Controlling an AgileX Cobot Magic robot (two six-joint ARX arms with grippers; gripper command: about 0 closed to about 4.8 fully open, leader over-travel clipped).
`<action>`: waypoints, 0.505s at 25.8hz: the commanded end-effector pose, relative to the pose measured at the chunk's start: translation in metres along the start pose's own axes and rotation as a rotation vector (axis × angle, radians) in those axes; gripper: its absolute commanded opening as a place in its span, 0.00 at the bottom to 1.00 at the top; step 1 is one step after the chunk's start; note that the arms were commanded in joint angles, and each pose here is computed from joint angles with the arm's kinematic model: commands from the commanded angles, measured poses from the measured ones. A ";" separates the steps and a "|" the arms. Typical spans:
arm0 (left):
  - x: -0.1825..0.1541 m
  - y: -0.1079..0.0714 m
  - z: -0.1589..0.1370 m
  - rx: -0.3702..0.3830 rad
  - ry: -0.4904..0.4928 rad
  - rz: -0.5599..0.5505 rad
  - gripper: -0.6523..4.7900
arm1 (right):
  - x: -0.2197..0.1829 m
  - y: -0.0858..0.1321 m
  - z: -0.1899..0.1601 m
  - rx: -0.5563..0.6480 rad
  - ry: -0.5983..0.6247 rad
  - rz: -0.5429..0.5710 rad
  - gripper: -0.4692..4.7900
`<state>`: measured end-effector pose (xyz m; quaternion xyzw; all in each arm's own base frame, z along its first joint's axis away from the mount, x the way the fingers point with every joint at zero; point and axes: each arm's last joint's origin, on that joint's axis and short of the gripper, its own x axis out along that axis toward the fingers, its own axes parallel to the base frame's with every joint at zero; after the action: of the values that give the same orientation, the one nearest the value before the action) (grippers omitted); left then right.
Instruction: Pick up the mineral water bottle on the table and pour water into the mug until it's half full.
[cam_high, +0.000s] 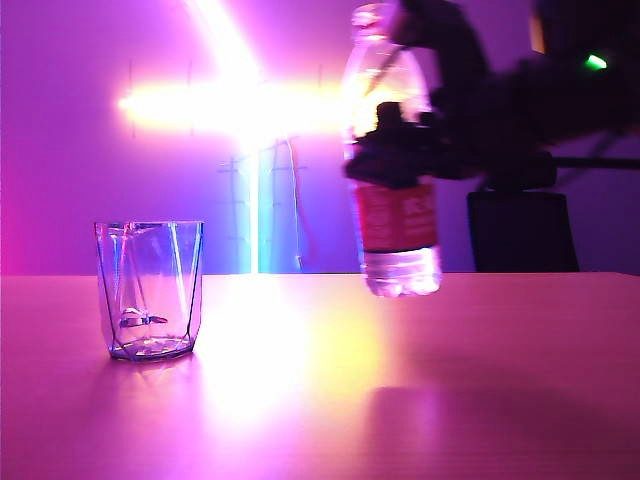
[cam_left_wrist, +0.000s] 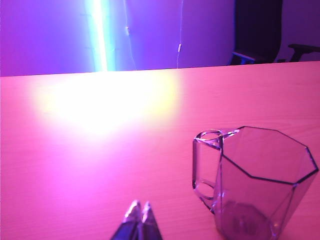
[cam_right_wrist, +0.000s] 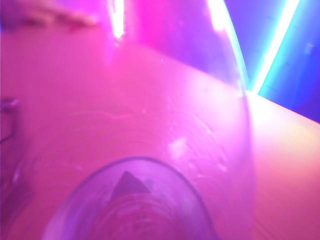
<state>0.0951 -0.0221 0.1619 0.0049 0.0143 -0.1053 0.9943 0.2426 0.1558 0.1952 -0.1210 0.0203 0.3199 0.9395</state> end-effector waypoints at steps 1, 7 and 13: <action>0.000 0.000 0.002 -0.003 -0.011 -0.005 0.12 | 0.014 0.013 0.021 -0.194 0.037 0.075 0.56; -0.001 -0.010 0.002 -0.001 -0.012 -0.102 0.12 | 0.045 0.029 0.050 -0.448 0.079 0.076 0.56; -0.003 -0.020 0.002 0.002 -0.012 -0.213 0.12 | 0.073 0.040 0.056 -0.724 0.142 0.019 0.56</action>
<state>0.0888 -0.0405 0.1619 0.0063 0.0140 -0.2033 0.9790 0.2733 0.2391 0.2213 -0.4391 0.0077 0.3287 0.8361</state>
